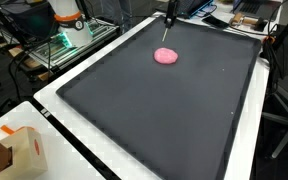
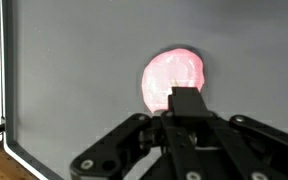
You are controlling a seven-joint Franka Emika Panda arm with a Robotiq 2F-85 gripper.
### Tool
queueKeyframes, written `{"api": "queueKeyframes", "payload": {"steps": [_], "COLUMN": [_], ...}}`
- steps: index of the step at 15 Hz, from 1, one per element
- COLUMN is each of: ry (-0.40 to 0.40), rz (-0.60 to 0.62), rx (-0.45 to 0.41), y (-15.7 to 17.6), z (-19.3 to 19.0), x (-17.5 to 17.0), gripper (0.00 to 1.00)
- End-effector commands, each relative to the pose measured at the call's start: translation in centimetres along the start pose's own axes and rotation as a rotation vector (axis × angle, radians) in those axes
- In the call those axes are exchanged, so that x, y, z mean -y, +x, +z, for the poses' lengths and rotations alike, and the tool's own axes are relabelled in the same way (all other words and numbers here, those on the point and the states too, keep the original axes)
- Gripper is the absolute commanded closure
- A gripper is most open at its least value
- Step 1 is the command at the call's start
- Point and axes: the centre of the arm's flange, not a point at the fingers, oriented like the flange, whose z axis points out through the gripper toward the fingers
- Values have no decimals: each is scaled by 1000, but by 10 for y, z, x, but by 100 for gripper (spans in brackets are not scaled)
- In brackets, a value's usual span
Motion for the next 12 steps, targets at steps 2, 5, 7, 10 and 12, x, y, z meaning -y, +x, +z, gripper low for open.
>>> {"api": "queueKeyframes", "payload": {"steps": [2,5,7,10,12], "ry": [93,149,195,254,287], "rz": [-77,-127,-159,-205,-234], "rx": [25,22,15,1,-6], "y": [-18,-20,-20,-23,-26], "z": [-13,-25,-34,-51,-63], "x": [-37,-61,-77,-100,-113], "gripper": [97,97,97,97,97]}}
